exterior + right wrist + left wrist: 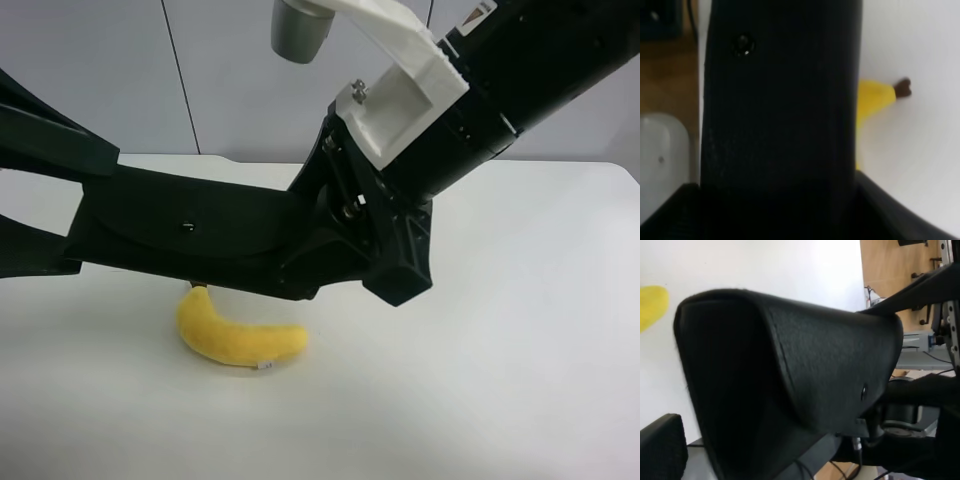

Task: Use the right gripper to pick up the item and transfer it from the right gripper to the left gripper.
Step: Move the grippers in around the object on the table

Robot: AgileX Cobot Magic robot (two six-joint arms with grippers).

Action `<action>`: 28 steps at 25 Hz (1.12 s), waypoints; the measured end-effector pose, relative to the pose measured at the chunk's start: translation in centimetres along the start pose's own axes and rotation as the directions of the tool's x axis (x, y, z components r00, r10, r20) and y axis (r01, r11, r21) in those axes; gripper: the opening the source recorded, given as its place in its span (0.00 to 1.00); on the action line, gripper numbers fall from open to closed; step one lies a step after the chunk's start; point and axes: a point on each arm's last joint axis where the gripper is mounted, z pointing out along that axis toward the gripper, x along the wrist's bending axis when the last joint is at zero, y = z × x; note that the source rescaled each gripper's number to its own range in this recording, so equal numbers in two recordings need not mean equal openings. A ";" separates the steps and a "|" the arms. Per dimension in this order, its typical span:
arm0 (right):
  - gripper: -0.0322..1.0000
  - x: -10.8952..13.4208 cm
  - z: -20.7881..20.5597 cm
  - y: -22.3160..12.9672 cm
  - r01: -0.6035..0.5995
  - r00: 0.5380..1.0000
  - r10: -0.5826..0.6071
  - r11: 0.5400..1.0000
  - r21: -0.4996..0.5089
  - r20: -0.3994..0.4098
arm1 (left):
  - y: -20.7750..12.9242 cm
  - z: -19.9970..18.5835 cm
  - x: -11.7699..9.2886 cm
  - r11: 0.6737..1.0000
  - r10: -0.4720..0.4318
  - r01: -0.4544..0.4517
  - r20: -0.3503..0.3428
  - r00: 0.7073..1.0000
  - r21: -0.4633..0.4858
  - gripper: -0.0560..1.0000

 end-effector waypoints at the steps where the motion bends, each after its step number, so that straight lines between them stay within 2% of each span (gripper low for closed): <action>1: 0.12 0.0 0.0 0.1 -0.002 1.000 0.002 1.000 -0.015 -0.004 | 0.0 0.0 -0.2 1.000 -0.007 0.007 0.017 1.000 -0.005 1.00; 9: 0.10 0.1 -0.1 0.9 0.008 1.000 -0.010 0.995 -0.096 -0.012 | 0.5 -0.2 -1.7 0.998 -0.044 0.053 0.187 0.981 -0.044 1.00; 12: 0.09 0.0 -0.1 1.1 0.012 1.000 -0.013 0.993 -0.116 -0.005 | 0.5 -0.2 -1.9 0.997 -0.050 0.062 0.208 0.977 -0.050 0.94; 16: 0.09 0.1 -0.1 1.1 0.011 1.000 -0.012 0.992 -0.124 -0.007 | 0.5 -0.2 -1.9 0.997 -0.050 0.062 0.208 0.977 -0.050 0.72; 20: 0.07 0.1 -0.1 1.2 0.008 1.000 -0.009 0.992 -0.128 -0.010 | 0.6 -0.2 -1.9 0.997 -0.050 0.062 0.207 0.977 -0.051 0.47; 24: 0.04 0.2 -0.1 1.2 -0.001 1.000 -0.001 0.991 -0.136 -0.019 | 0.6 -0.2 -1.9 0.997 -0.047 0.059 0.209 0.977 -0.054 0.09; 28: 0.03 0.2 -0.1 1.3 -0.007 1.000 0.004 0.990 -0.142 -0.023 | 0.6 -0.2 -2.0 0.997 -0.043 0.056 0.213 0.976 -0.056 0.09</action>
